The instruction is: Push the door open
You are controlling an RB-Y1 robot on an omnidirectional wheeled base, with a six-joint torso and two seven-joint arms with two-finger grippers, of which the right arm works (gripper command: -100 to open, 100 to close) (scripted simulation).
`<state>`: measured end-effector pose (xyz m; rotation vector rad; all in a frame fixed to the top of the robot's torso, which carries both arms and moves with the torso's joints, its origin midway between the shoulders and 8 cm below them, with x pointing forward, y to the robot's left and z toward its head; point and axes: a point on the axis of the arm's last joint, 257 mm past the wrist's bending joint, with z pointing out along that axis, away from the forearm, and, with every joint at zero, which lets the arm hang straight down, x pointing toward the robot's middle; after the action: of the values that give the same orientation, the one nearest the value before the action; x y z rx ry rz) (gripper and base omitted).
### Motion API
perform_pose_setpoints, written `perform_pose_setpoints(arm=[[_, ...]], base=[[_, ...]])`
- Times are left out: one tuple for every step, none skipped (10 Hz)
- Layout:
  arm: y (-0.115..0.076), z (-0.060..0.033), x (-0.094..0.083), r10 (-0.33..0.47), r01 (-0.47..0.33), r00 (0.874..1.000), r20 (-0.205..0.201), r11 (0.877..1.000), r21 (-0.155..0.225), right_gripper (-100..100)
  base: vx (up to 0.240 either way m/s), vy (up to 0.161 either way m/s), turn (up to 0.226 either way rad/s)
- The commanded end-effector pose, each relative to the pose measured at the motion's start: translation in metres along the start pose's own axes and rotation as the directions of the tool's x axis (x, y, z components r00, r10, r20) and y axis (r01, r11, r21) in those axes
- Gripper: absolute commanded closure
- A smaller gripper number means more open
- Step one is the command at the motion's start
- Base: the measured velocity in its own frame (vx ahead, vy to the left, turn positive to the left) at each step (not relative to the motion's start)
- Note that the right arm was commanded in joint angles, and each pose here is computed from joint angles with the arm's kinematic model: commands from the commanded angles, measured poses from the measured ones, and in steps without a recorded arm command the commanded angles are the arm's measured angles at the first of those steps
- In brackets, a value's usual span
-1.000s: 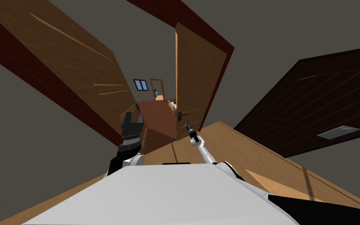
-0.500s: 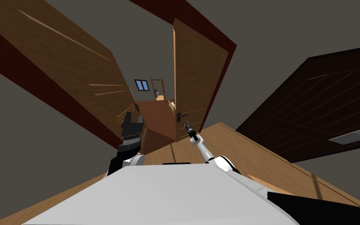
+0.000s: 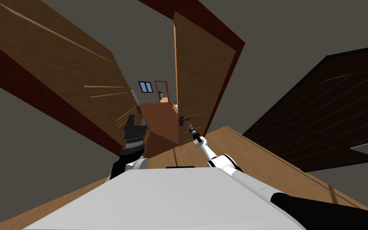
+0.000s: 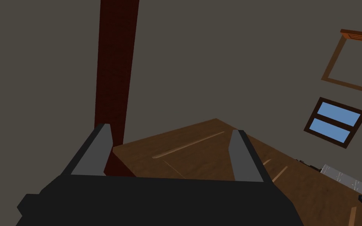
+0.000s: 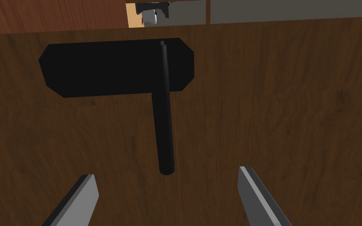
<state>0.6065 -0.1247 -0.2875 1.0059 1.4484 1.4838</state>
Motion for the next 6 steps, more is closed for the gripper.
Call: perform_pose_setpoints(arm=[[-0.0033,0.0030,0.0007,-0.001,0.001,1.000,-0.006,1.000,0.014,-100],[-0.0052,0.0048,0.0011,-0.002,0.003,1.000,-0.010,1.000,0.022,-100],[-0.0044,0.0037,0.0006,-0.002,0.002,1.000,-0.007,1.000,0.017,-100],[-0.0046,0.0040,-0.0006,-0.001,0.001,1.000,-0.003,1.000,0.018,-100],[-0.0047,0.0041,-0.0009,-0.001,0.001,1.000,-0.002,1.000,0.018,-100],[-0.0047,0.0041,-0.0013,-0.001,0.001,1.000,0.000,1.000,0.018,-100]], base=[[0.056,-0.051,0.024],[0.058,-0.055,0.030],[0.026,-0.025,0.009],[0.100,0.028,0.040],[0.171,0.060,0.026],[0.162,0.061,0.009]])
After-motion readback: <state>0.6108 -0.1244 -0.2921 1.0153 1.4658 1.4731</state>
